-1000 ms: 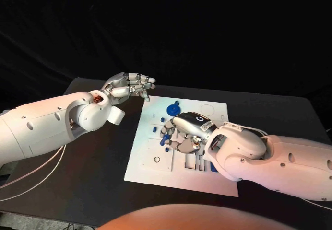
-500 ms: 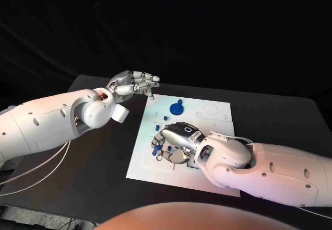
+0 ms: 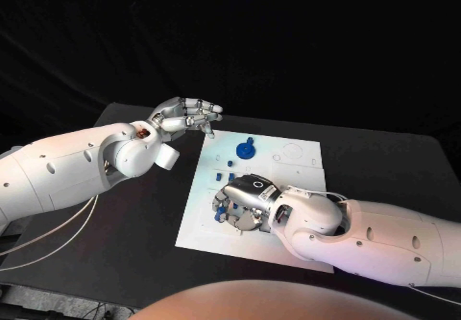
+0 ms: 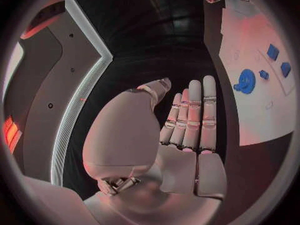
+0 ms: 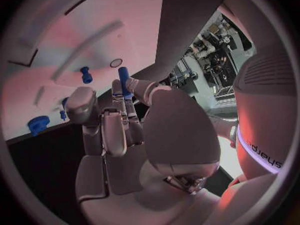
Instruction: Assemble the parts on the task board
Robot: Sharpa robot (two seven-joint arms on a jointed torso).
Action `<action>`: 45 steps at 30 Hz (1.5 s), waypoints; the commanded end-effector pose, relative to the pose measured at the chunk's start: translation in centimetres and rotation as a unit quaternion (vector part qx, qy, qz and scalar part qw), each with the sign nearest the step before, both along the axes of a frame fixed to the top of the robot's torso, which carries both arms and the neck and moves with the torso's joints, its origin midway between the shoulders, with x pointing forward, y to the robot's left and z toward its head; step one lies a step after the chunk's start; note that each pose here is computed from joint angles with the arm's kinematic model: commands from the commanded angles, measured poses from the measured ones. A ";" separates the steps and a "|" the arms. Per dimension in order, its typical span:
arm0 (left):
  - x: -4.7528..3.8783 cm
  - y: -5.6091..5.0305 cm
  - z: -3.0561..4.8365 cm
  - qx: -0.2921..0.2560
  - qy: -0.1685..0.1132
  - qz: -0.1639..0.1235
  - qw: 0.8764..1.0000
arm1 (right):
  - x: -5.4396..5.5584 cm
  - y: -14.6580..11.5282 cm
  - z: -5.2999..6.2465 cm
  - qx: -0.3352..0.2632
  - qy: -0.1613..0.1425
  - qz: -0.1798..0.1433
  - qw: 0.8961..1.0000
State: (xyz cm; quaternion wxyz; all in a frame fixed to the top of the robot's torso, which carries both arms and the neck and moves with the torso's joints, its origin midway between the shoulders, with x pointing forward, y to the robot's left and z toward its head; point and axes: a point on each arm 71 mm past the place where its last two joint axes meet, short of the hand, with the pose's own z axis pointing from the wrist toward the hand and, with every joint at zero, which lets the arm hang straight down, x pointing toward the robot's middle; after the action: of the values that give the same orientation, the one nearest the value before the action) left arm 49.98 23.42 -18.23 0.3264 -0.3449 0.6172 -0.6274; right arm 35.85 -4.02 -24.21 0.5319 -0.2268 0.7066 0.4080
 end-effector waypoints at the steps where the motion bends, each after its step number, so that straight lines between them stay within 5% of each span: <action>1: -0.07 -0.3 0.07 -0.003 -0.001 -0.010 1.000 | -0.1 0.0 -0.5 -0.027 -0.004 0.006 1.000; 31: -0.08 -0.2 0.04 0.000 0.000 -0.010 1.000 | 0.1 0.1 -1.0 -0.050 -0.023 0.002 0.998; 45: -0.05 -0.2 0.03 0.002 -0.001 -0.006 1.000 | 0.0 0.3 -0.9 -0.014 -0.028 0.001 1.000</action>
State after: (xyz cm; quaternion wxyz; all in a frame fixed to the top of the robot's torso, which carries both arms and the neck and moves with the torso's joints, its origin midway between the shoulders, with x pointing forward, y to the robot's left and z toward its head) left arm 49.97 23.38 -18.28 0.3257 -0.3439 0.6207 -0.6248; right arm 35.91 -3.80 -25.35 0.5369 -0.2502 0.7093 0.3822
